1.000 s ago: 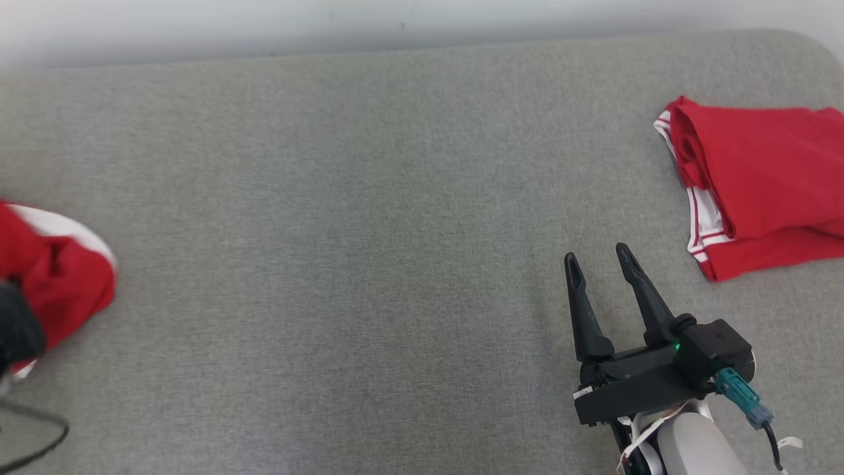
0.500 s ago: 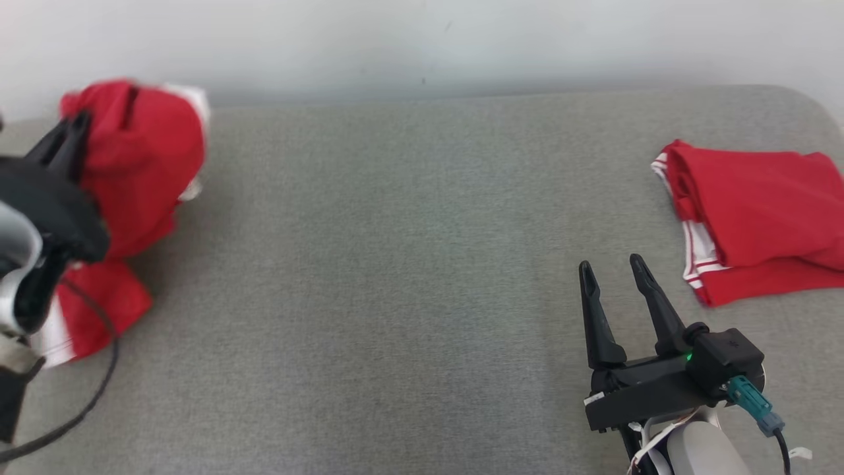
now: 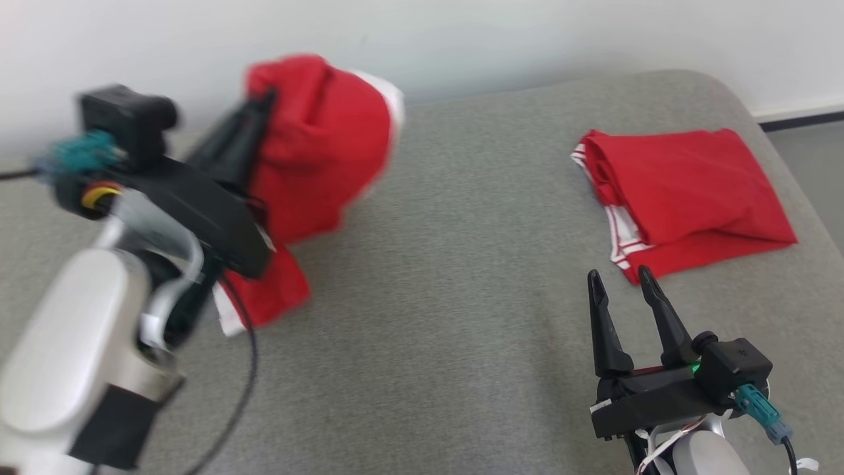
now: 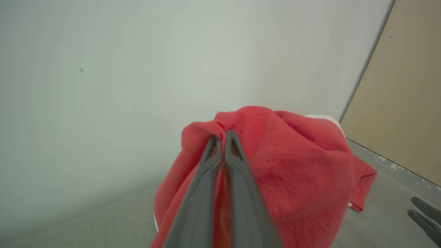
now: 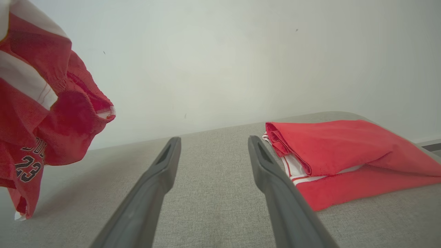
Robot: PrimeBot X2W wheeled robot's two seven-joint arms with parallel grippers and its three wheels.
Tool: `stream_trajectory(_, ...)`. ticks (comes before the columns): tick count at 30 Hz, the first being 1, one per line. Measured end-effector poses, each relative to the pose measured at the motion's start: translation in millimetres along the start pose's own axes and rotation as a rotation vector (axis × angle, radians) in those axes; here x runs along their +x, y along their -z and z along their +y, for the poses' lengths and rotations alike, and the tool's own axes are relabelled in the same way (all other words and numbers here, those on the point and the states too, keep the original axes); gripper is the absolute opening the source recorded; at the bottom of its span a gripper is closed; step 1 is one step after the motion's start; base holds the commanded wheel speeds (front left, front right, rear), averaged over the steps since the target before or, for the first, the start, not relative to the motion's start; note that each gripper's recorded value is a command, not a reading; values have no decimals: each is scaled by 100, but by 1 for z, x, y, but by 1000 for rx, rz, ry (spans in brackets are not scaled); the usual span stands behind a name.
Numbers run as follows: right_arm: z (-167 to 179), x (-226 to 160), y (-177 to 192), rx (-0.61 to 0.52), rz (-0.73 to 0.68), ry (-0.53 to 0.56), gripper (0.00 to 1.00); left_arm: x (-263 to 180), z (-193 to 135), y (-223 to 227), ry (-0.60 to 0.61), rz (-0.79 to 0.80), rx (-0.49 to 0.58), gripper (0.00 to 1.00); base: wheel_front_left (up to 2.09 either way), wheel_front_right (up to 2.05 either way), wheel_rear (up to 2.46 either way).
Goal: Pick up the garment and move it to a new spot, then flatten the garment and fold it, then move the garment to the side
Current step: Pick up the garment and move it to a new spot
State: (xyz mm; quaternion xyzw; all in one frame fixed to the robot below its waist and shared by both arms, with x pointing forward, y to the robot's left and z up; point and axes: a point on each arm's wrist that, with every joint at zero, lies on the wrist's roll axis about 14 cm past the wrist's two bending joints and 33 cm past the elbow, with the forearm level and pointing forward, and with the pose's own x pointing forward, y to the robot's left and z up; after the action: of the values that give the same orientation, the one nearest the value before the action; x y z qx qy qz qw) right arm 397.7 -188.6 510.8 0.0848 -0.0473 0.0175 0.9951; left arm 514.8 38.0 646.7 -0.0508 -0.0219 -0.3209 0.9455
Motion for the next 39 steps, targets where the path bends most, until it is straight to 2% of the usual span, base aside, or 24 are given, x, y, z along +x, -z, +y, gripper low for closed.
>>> stream_trajectory(3,-8,-5,-1,-4,0,24,100,9,-29,11,70,-2,-47,0,0,0,0)
stream_trajectory(6,-15,-9,1,-7,8,45,100,11,-48,42,106,44,-111,0,0,0,0)
stream_trajectory(9,-18,-13,6,-5,25,56,100,4,-53,79,98,117,-170,0,0,0,0)
stream_trajectory(11,-16,-13,9,0,32,51,100,-12,-53,123,71,217,-194,0,0,0,0)
stream_trajectory(15,-9,-11,9,4,34,32,100,-35,-53,164,19,283,-236,0,0,0,0)
stream_trajectory(18,-2,-10,10,16,36,13,100,-44,-47,177,-9,291,-190,100,0,0,0)
stream_trajectory(31,13,-18,5,25,22,-27,100,-51,-32,128,-87,76,-152,100,0,0,0)
stream_trajectory(39,13,-24,3,18,18,-26,100,-83,-1,159,-200,167,-141,100,0,0,0)
